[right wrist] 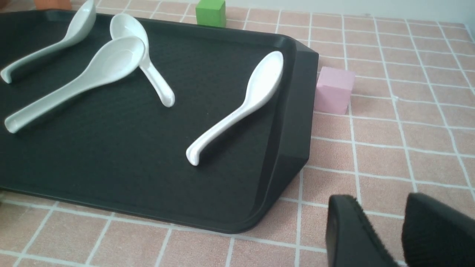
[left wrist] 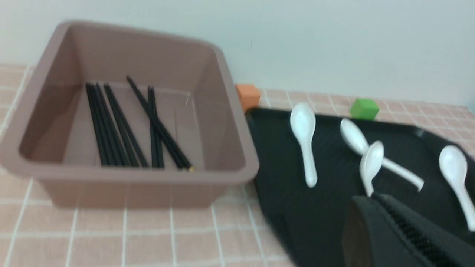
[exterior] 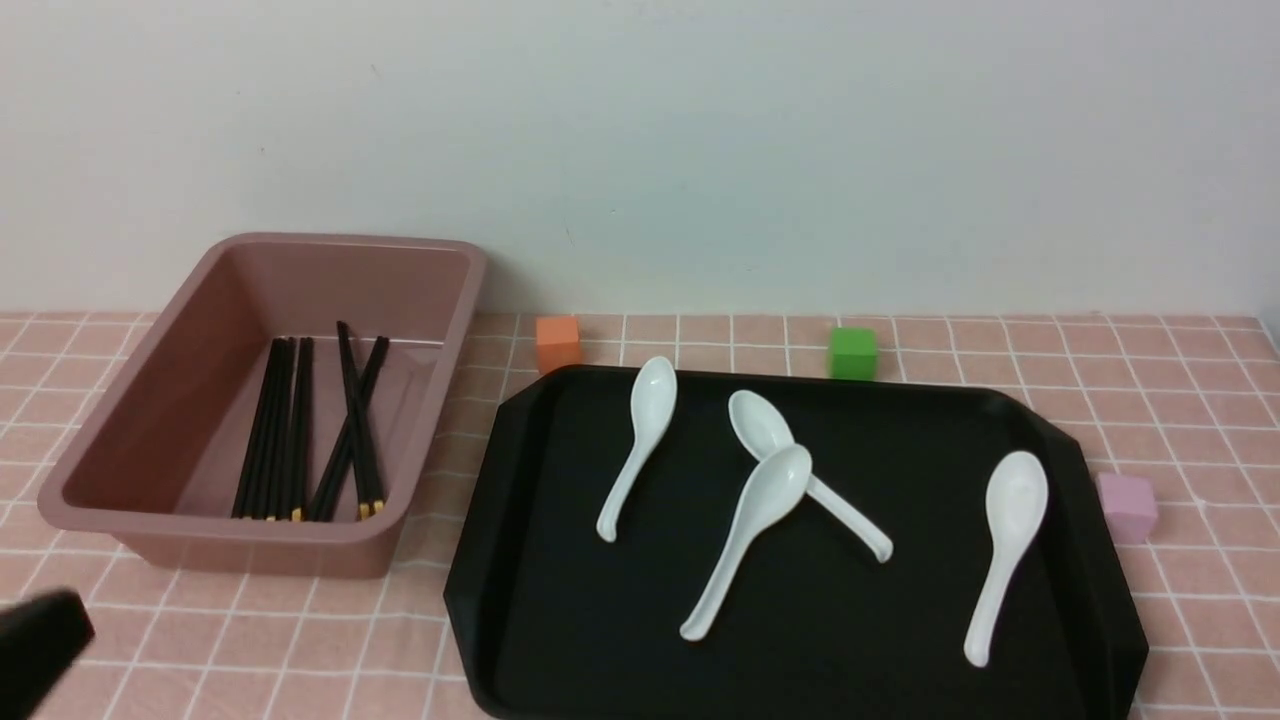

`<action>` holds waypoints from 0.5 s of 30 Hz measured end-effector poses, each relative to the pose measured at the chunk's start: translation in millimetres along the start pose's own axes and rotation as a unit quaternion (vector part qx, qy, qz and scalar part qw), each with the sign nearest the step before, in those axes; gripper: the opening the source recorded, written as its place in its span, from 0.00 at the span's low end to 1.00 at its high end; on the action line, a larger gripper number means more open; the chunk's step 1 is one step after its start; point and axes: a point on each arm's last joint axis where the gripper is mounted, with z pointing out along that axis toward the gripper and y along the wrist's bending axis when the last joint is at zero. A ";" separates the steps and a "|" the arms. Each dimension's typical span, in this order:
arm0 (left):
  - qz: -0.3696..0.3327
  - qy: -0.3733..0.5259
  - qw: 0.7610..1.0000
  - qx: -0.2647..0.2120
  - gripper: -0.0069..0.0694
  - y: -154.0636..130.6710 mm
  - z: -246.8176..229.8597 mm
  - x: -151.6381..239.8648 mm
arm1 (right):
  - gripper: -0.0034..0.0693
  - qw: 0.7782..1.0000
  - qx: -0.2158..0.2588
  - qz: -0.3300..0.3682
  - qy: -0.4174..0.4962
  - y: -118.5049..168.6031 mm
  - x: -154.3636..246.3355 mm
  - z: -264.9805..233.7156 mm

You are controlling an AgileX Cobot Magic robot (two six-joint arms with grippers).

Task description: On pink tablecloth take chopsticks from black tray and put them in box.

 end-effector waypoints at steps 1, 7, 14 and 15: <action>0.000 0.009 1.000 -0.003 0.07 3.0 1.6 8.4 | 0.38 1.000 0.000 0.000 0.000 0.0 0.0 0.0; 0.003 0.068 0.997 -0.025 0.07 18.0 11.0 49.9 | 0.38 1.000 0.000 0.000 0.000 0.0 0.0 0.0; 0.015 0.065 0.997 -0.027 0.07 21.5 13.4 58.2 | 0.38 1.000 0.000 0.000 0.000 0.0 0.0 0.0; 0.016 0.063 0.998 -0.026 0.07 21.3 13.5 57.8 | 0.38 1.000 0.000 0.000 0.000 0.0 0.0 0.0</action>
